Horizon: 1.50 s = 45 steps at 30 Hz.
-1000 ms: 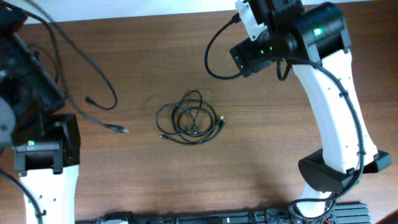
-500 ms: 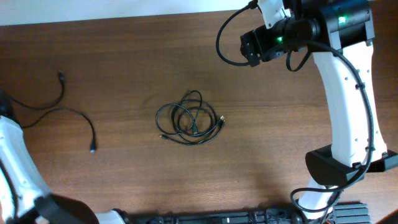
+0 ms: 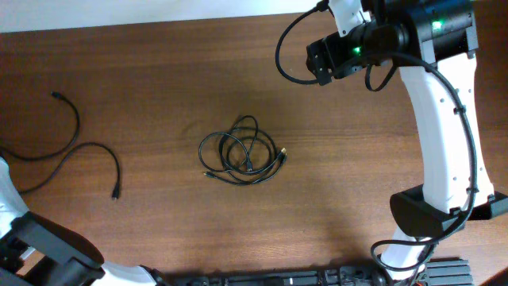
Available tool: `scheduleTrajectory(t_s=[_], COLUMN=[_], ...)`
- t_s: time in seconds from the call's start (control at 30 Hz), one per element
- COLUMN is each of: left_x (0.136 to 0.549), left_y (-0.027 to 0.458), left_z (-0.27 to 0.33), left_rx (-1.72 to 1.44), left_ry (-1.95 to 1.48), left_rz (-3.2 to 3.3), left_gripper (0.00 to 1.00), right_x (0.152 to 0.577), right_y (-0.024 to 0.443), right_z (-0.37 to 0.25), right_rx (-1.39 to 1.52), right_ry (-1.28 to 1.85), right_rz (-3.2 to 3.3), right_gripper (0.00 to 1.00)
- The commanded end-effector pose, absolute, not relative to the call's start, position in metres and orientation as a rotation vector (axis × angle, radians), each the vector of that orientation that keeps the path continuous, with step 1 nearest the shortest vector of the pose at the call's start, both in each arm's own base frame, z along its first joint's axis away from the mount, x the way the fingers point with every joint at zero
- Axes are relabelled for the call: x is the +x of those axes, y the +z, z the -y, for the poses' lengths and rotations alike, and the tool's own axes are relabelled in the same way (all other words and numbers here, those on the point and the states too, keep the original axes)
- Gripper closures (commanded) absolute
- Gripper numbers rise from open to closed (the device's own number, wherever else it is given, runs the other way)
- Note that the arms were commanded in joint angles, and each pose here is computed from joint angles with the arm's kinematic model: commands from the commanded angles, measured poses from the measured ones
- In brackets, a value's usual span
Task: Untangle cables
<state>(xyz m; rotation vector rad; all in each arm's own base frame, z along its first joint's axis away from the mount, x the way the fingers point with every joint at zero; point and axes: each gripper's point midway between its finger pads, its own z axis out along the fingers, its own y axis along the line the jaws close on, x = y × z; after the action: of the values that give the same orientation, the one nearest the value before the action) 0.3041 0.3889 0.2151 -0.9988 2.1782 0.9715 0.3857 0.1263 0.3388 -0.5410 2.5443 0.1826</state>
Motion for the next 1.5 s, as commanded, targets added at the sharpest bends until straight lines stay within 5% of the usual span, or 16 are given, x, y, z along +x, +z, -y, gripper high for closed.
scheduleTrajectory(t_s=[0.0,0.2,0.3,0.47,0.8,1.17,1.23,1.3,1.37,1.4,1.47], left_x=[0.336,0.429,0.415,0.393,0.385,0.379,0.377,0.378,0.381,0.381,0.381], left_y=[0.209,0.2,0.182,0.176,0.122,0.04,0.033,0.033,0.034,0.034,0.034], left_z=[-0.351,-0.11,0.006,0.106,0.228,0.227,0.226,0.227,0.229,0.229,0.229], left_rx=[-0.794,-0.014,0.528,0.925,0.742,0.529,0.536,0.535,0.531,0.531,0.534], left_ry=[0.719,-0.14,-0.251,-0.33,-0.086,0.139,0.146,0.142,0.135,0.134,0.136], left_rz=[-2.285,-2.429,-2.496,-2.436,-2.567,-2.751,-2.769,-2.764,-2.754,-2.753,-2.752], left_gripper=[0.01,0.01,0.01,0.01,0.01,0.02,0.16,0.42,0.83,0.96,1.0], right_x=[0.382,0.363,0.347,0.33,0.328,0.328,0.328,0.328,0.328,0.328,0.328], right_y=[0.349,0.394,0.413,0.411,0.411,0.411,0.411,0.411,0.411,0.411,0.411], right_z=[-0.131,-0.11,-0.063,0.015,0.031,0.031,0.031,0.031,0.031,0.031,0.031], right_rx=[-0.555,-0.46,-0.313,-0.039,0.02,0.02,0.019,0.019,0.019,0.019,0.019], right_ry=[0.231,0.234,0.177,0.083,0.06,0.06,0.061,0.061,0.061,0.061,0.061], right_rz=[-2.507,-2.392,-2.373,-2.427,-2.426,-2.426,-2.426,-2.426,-2.426,-2.426,-2.426], right_gripper=[0.07,0.06,0.06,0.05,0.06,0.06,0.06,0.06,0.06,0.06,0.06])
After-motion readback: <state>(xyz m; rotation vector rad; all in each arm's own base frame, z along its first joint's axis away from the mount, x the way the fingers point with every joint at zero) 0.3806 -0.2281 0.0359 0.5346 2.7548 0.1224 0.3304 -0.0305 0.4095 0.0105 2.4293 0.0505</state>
